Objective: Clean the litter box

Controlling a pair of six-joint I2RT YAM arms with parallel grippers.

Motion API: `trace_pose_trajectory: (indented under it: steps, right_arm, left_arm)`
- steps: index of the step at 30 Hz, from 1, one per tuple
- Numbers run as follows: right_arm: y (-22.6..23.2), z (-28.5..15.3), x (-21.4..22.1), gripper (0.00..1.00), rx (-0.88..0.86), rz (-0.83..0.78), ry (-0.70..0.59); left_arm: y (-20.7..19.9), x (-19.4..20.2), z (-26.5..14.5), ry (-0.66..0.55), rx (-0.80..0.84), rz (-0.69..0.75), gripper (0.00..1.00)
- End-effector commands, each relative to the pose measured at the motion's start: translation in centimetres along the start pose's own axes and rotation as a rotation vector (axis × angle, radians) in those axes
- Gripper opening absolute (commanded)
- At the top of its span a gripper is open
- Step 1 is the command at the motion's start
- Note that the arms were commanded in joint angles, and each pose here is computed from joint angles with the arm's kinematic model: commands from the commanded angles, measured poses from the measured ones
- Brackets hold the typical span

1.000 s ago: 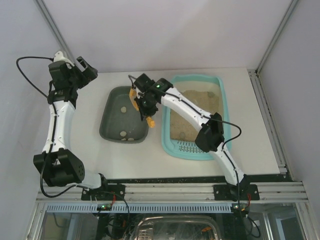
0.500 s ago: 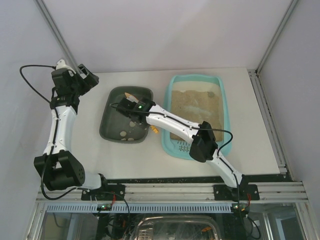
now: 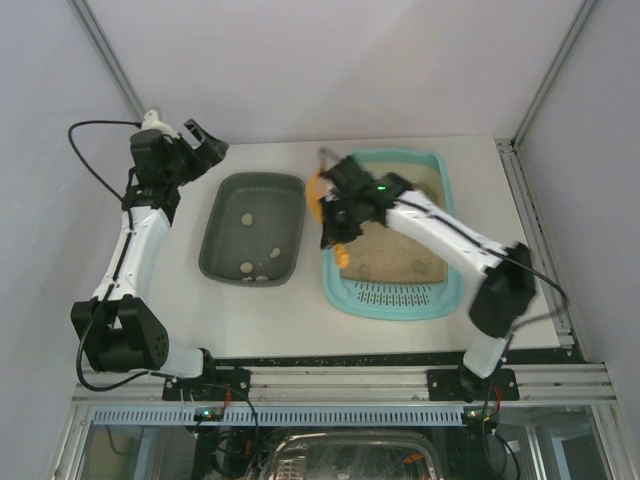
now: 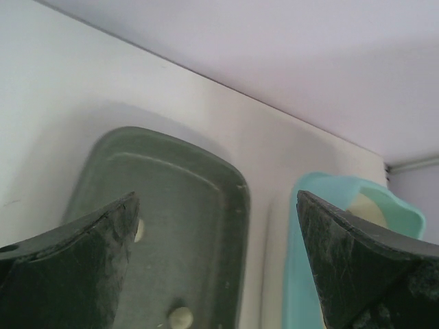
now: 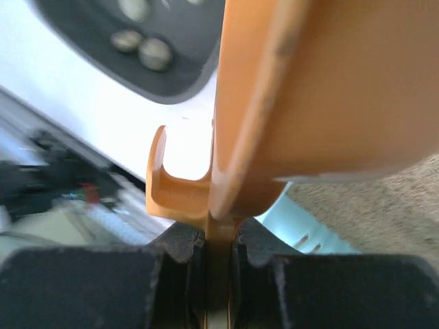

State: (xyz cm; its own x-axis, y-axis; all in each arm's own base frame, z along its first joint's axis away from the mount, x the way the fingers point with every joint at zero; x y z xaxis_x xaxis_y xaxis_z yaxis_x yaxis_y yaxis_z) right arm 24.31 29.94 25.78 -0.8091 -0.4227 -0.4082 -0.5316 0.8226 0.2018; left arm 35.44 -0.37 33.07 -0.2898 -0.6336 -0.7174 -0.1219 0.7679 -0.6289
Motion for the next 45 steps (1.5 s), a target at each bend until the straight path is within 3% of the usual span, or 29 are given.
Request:
trace_pose_trajectory:
  steps: [1,6,11,15,18,21,30,34,39,45]
  right_arm:
    - [-1.4,-8.5,-0.6,0.00,-0.565,0.294,-0.271]
    - [-7.3,-8.7,0.6,0.00,-0.898,0.592,-0.347]
    - [-7.6,-8.1,-0.4,0.00,-1.118,0.689,-0.323]
    - [-7.8,-7.6,-1.9,0.00,-1.212,0.921,-0.416]
    - [-8.5,-7.0,-2.2,0.00,-1.227,1.130,-0.558]
    - [-9.2,-6.5,-2.9,0.00,-1.181,1.239,-0.655]
    - [-10.4,-3.7,-4.5,0.00,-1.170,1.644,-0.748]
    - [-11.1,-2.7,-4.9,0.00,-1.037,1.668,-0.737]
    - [-12.3,-3.1,-4.1,0.00,-0.699,1.394,-0.581]
    - [-13.4,-3.8,-0.8,0.00,-0.282,1.133,-0.349]
  left_arm:
    - [-3.2,-0.2,1.5,-0.005,0.111,-0.035,1.00]
    - [-3.5,0.6,3.6,0.020,0.102,-0.037,1.00]
    - [-2.8,2.0,5.3,0.071,0.086,-0.032,1.00]
    - [-2.2,2.5,6.1,0.087,0.078,-0.017,1.00]
    - [-1.9,2.5,6.3,0.093,0.082,-0.010,1.00]
    - [-1.4,2.4,6.3,0.097,0.079,-0.007,1.00]
    - [0.2,3.6,6.1,0.125,0.042,-0.017,1.00]
    - [0.5,3.9,6.0,0.135,0.038,-0.018,1.00]
    - [-0.3,3.5,6.3,0.130,0.077,-0.002,1.00]
    - [-4.3,1.3,8.5,0.120,0.174,0.025,1.00]
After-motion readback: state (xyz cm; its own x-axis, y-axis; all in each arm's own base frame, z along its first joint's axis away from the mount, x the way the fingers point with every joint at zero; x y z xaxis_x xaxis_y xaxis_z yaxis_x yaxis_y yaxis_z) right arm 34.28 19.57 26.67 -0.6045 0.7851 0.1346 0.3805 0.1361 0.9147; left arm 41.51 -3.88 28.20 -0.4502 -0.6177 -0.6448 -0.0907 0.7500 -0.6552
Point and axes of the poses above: each gripper's point midway between its finger pads, its own z axis out along the fingers, its own y axis along the line the jaws close on, x = y × z, the point moved 10 cm from there along -z, back along the fingers, and after that the axes turned 6 degrees about -z, right-handed, at the moved point
